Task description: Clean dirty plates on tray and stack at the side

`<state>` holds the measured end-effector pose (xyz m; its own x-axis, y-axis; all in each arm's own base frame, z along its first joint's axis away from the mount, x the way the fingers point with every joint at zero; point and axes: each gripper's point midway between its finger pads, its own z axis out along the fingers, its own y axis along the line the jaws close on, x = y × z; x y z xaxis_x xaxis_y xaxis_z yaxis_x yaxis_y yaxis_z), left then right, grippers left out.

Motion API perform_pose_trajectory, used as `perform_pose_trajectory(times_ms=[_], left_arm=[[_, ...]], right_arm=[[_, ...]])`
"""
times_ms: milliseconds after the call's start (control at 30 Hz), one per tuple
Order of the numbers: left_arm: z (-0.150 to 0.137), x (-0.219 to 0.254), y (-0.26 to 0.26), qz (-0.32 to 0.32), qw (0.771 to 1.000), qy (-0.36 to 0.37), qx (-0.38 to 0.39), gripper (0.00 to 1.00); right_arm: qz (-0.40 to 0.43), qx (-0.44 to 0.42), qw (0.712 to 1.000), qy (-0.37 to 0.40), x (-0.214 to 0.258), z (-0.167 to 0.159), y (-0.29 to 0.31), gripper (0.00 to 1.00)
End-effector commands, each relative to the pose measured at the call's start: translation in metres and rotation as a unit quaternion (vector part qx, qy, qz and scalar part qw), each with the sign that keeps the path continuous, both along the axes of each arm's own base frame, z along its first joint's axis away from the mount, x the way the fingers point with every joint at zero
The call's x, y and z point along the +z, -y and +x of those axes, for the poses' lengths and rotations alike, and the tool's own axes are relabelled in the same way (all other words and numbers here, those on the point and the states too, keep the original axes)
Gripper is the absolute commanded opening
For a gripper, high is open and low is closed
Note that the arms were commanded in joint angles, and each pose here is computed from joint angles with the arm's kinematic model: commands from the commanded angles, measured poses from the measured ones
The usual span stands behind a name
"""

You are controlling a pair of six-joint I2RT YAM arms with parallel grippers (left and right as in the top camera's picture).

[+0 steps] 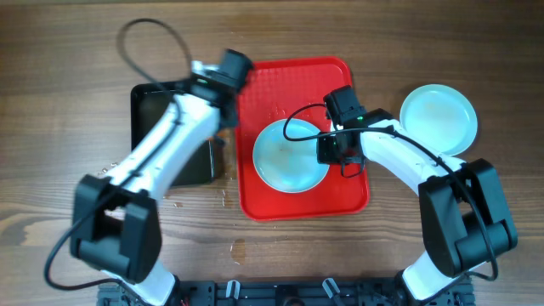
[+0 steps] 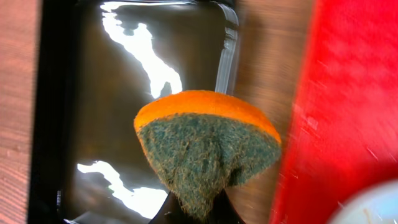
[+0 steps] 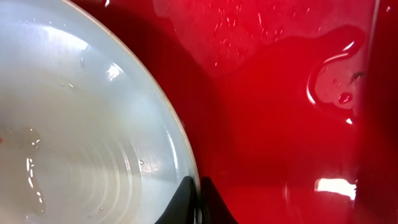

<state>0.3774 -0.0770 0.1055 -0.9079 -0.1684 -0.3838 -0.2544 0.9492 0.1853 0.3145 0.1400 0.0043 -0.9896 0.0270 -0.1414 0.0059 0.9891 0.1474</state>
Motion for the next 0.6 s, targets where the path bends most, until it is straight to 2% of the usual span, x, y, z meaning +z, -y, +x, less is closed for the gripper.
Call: perform_pose_trajectory(times_ms=[0,167,267,400,567], left_arm=[[0.007,0.004,-0.026,-0.084,0.996,-0.017,0.018,0.04],[0.005,-0.004,-0.056,-0.098,0.994,-0.034,0.026,0.04],[-0.002,-0.017,-0.066,-0.095,0.994,-0.045,0.035,0.04],[-0.011,-0.039,-0.072,-0.094,0.993,-0.055,0.043,0.07],[-0.023,-0.057,-0.073,-0.093,0.992,-0.067,0.045,0.12]], right_arm=[[-0.044,0.008,0.999,0.007,-0.008,0.002,0.017,0.04],[-0.049,0.056,0.997,0.018,-0.007,0.005,0.015,0.04],[-0.122,0.036,0.991,0.046,0.007,0.017,0.04,0.04],[-0.183,0.046,0.975,0.12,0.067,0.039,0.05,0.04],[-0.227,0.059,0.944,0.231,0.145,0.044,0.044,0.04]])
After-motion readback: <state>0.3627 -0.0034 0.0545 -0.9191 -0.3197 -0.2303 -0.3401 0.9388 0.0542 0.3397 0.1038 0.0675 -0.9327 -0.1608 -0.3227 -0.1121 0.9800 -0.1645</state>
